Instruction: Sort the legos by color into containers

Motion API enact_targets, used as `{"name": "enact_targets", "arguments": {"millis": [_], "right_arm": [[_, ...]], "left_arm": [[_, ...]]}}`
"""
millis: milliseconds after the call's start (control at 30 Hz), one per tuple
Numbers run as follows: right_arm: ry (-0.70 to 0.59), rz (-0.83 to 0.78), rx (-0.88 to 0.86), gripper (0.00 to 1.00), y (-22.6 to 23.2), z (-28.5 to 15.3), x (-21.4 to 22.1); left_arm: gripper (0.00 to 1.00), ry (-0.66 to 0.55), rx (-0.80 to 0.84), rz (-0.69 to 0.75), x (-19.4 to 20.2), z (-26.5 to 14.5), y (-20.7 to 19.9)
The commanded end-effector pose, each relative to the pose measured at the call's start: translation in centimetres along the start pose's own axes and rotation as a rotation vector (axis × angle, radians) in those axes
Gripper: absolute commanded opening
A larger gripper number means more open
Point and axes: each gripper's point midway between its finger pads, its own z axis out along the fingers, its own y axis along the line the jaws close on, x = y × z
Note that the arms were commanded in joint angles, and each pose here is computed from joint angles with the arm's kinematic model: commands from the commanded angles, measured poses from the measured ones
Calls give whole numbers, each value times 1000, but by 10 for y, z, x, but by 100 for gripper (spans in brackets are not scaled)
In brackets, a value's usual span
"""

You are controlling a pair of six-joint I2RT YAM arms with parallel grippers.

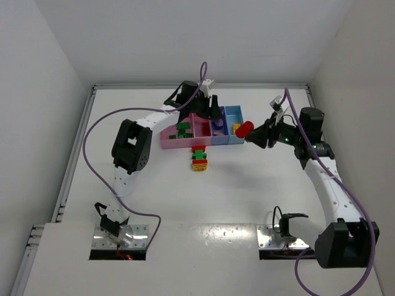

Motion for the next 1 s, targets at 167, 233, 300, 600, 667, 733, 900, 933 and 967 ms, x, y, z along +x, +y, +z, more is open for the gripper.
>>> {"name": "enact_targets", "arguments": {"millis": [167, 233, 300, 600, 667, 733, 900, 933, 967], "right_arm": [[-37, -19, -59, 0, 7, 1, -10], [-39, -19, -76, 0, 10, 1, -11], [-42, -33, -133, 0, 19, 3, -14], [20, 58, -613, 0, 63, 26, -6], [45, 101, -661, 0, 68, 32, -2], [62, 116, -723, 0, 81, 35, 0], [106, 99, -786, 0, 101, 50, -5], [109, 84, -788, 0, 104, 51, -9], [114, 71, -786, 0, 106, 53, -10]], "left_arm": [[84, -93, -25, 33, -46, -14, -8], [84, -135, 42, 15, -65, -40, -20], [83, -194, 160, 40, -85, -71, -41], [82, -43, 643, 181, -1, -229, -145], [82, -7, 624, 159, 27, -234, -149], [82, -51, 560, 194, 26, -245, -152], [83, -62, 511, 192, 35, -248, -152], [83, -60, 511, 194, 36, -246, -154], [83, -51, 509, 184, 38, -243, -151]]}}
